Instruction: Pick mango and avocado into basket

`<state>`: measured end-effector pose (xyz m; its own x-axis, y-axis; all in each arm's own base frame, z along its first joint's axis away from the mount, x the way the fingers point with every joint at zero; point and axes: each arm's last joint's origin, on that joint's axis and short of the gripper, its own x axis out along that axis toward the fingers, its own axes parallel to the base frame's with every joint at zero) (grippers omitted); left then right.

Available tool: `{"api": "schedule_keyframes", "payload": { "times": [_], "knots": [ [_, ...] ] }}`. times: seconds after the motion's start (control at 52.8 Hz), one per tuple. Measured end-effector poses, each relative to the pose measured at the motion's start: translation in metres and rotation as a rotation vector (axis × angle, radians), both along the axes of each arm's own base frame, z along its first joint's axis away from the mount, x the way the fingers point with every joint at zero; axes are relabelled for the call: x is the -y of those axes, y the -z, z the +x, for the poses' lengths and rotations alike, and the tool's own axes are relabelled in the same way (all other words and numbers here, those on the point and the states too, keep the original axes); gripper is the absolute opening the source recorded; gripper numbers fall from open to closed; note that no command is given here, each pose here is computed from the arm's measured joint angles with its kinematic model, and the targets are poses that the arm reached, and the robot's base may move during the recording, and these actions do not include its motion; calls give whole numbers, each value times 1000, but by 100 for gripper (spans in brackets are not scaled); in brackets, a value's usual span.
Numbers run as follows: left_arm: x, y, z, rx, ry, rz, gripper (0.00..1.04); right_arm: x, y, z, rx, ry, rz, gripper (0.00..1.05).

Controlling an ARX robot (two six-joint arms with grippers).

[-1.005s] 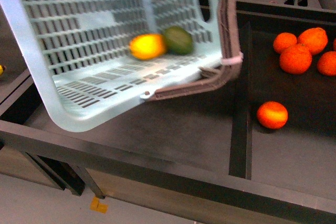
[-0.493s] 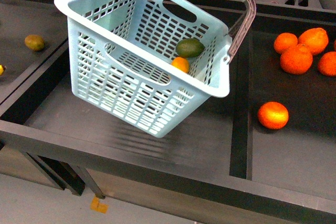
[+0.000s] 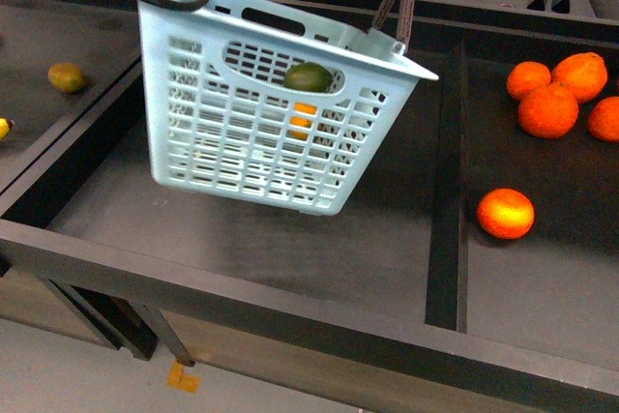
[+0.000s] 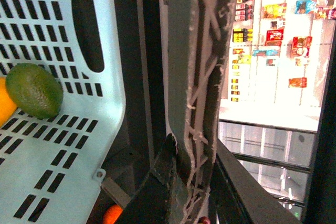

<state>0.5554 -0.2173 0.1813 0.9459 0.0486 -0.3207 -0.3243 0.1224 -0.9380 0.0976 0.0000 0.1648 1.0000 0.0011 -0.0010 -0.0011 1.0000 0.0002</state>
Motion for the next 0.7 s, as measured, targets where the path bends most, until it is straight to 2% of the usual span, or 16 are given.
{"api": "schedule_keyframes", "payload": {
  "times": [0.114,0.209,0.398,0.701],
  "knots": [
    [6,4,15,60,-13,-57,14,0,0,0,0,0,0,97],
    [7,18,18,92,-25,-98,14,0,0,0,0,0,0,97],
    [0,34,5,22,-59,-137,14,0,0,0,0,0,0,97],
    [-19,39,-24,-75,-56,-120,14,0,0,0,0,0,0,97]
  ]
}}
